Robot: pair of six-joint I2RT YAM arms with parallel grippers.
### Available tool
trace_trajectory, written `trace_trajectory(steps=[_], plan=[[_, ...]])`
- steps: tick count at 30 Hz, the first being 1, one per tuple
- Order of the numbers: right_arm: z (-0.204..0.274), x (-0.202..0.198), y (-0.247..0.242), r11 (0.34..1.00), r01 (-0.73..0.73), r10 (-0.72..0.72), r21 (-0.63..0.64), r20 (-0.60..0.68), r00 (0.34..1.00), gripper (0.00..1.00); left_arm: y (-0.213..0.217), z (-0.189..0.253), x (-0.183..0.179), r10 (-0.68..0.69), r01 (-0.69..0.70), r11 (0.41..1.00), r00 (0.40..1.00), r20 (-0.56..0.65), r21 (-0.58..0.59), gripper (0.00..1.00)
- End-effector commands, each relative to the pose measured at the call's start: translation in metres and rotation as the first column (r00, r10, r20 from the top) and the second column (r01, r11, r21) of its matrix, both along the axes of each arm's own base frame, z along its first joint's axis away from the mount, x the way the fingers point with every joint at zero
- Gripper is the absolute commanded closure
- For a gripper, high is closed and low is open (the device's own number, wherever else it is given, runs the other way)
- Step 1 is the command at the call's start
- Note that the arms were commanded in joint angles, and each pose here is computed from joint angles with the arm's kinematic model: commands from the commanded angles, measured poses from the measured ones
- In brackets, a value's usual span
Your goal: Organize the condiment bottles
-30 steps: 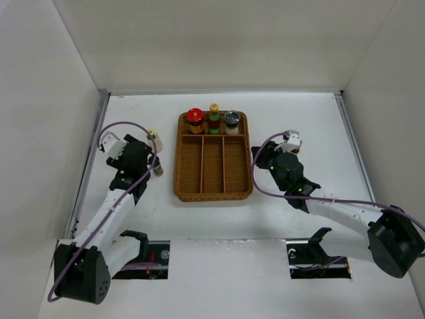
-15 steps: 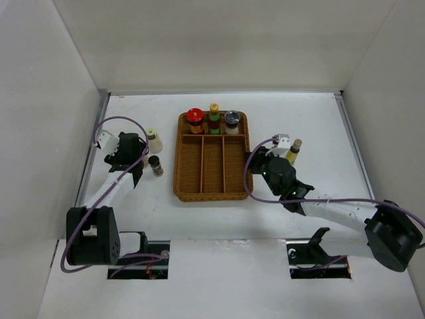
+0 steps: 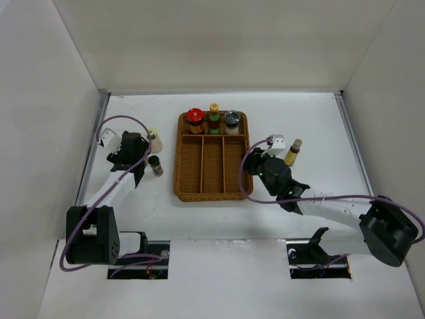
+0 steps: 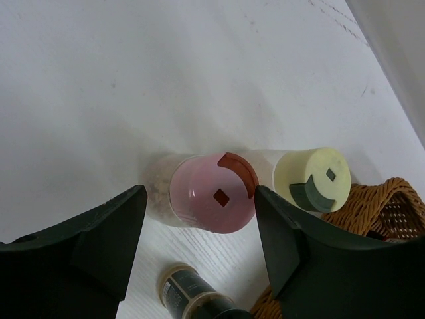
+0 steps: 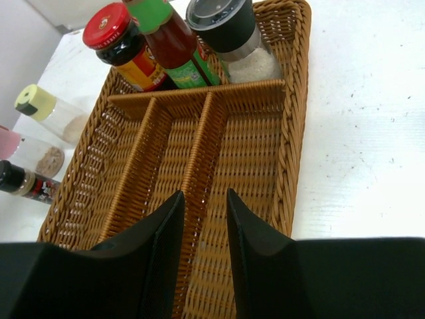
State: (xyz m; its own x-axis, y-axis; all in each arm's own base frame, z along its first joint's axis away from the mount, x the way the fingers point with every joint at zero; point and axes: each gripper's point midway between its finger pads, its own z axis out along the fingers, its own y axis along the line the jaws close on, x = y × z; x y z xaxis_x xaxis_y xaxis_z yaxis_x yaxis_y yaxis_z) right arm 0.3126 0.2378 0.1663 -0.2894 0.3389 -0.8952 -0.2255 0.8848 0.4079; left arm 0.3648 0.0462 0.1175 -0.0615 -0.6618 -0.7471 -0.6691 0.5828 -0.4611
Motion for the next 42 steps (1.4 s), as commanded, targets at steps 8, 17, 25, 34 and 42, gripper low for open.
trace_trajectory(steps=[8, 17, 25, 34, 42], plan=[[0.029, 0.006, 0.013, 0.999, -0.008, 0.005, 0.045, 0.069, 0.998, 0.63, 0.007, 0.015, 0.031, -0.009, 0.01, 1.0, 0.998, 0.065, -0.006, 0.4], [0.028, 0.006, 0.013, 0.999, -0.006, 0.004, 0.039, 0.067, 0.998, 0.5, -0.003, 0.015, 0.032, -0.052, 0.052, 0.999, 0.997, 0.064, -0.005, 0.55], [0.029, 0.005, 0.012, 0.999, -0.004, 0.001, 0.041, 0.074, 0.997, 0.45, -0.004, 0.0, 0.026, -0.054, 0.054, 0.998, 0.998, 0.027, -0.011, 0.43], [0.028, 0.006, 0.013, 0.999, -0.004, 0.002, 0.036, 0.073, 0.997, 0.44, -0.01, 0.006, 0.028, -0.072, 0.072, 0.997, 0.997, 0.039, -0.006, 0.64], [0.026, 0.006, 0.014, 0.999, -0.007, 0.004, 0.034, 0.067, 0.998, 0.44, -0.013, 0.049, 0.002, -0.055, 0.052, 0.998, 0.99, 0.13, 0.027, 0.72]])
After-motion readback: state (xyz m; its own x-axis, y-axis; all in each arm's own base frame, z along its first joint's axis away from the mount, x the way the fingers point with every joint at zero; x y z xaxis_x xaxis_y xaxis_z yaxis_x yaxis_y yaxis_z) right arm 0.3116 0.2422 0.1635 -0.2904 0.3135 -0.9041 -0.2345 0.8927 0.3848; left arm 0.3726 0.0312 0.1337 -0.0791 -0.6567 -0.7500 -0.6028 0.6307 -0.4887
